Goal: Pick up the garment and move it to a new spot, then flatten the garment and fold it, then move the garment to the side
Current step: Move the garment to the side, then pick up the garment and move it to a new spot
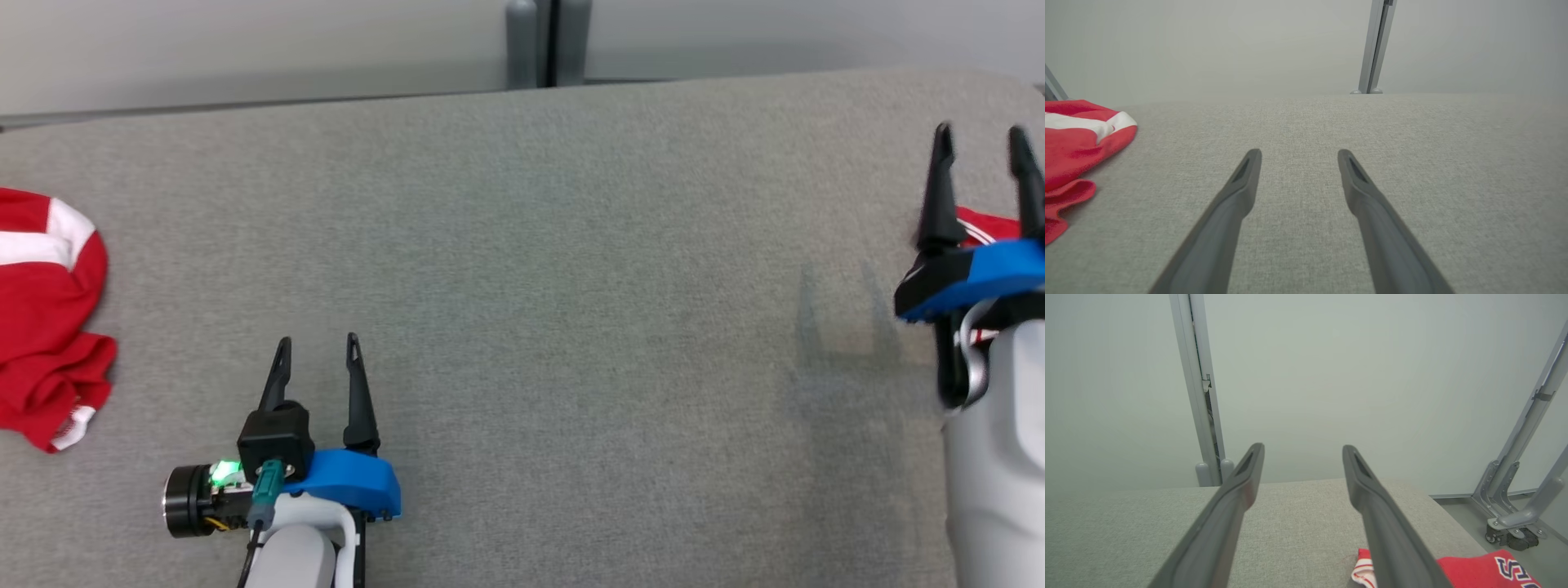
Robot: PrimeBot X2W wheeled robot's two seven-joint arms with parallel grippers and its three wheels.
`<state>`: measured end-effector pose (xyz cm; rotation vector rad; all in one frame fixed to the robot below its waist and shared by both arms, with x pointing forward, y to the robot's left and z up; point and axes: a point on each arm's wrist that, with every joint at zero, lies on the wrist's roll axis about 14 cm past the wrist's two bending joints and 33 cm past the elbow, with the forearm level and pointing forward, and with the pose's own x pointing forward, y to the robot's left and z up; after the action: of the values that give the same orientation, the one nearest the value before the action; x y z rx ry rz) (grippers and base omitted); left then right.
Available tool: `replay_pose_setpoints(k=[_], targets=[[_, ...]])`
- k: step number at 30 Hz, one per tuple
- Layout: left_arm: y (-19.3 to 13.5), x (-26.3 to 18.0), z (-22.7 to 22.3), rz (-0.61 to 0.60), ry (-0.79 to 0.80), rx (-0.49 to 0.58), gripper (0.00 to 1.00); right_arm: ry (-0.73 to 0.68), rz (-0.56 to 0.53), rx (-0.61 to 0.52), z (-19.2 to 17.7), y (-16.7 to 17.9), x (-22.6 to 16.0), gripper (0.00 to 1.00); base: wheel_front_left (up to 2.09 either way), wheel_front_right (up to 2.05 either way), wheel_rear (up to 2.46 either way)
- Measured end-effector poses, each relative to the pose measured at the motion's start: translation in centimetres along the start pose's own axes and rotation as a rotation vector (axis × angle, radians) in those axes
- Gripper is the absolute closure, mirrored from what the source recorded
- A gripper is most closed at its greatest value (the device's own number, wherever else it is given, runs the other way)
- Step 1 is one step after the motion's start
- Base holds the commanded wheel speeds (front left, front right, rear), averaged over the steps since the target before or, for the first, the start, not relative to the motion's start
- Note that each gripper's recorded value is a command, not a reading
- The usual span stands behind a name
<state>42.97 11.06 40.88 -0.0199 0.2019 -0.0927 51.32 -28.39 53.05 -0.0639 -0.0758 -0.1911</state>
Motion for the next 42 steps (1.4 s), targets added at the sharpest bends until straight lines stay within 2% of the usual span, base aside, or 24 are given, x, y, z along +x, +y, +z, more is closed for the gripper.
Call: replay_pose_setpoints(k=[3, 8, 15, 21, 35, 42], targets=[[1.7, -1.0, 0.8, 0.055, -0.021, -0.006, 0.00, -0.010, 0.057, 0.063, -0.2, 2.5, -1.7, 0.00, 0.00, 0.00, 0.00], [4.0, -2.6, 1.9, 0.126, -0.051, -0.007, 0.00, 0.044, 0.153, 0.107, -2.1, 6.4, -5.1, 0.00, 0.00, 0.00, 0.00], [5.5, -4.8, 2.6, 0.175, -0.073, -0.006, 0.00, 0.128, 0.209, 0.149, -4.5, 8.2, -9.3, 0.00, 0.00, 0.00, 0.00], [5.8, -7.0, 2.3, 0.187, -0.071, 0.001, 0.00, 0.154, 0.264, 0.166, -4.8, 9.5, -12.7, 0.00, 0.00, 0.00, 0.00], [5.6, -7.6, 1.8, 0.190, -0.063, -0.006, 0.00, 0.163, 0.264, 0.195, -5.0, 9.5, -13.7, 0.00, 0.00, 0.00, 0.00], [8.0, -9.4, 2.4, 0.271, -0.089, -0.034, 0.00, 0.152, 0.372, 0.207, -4.2, 13.6, -13.1, 0.00, 0.00, 0.00, 0.00]])
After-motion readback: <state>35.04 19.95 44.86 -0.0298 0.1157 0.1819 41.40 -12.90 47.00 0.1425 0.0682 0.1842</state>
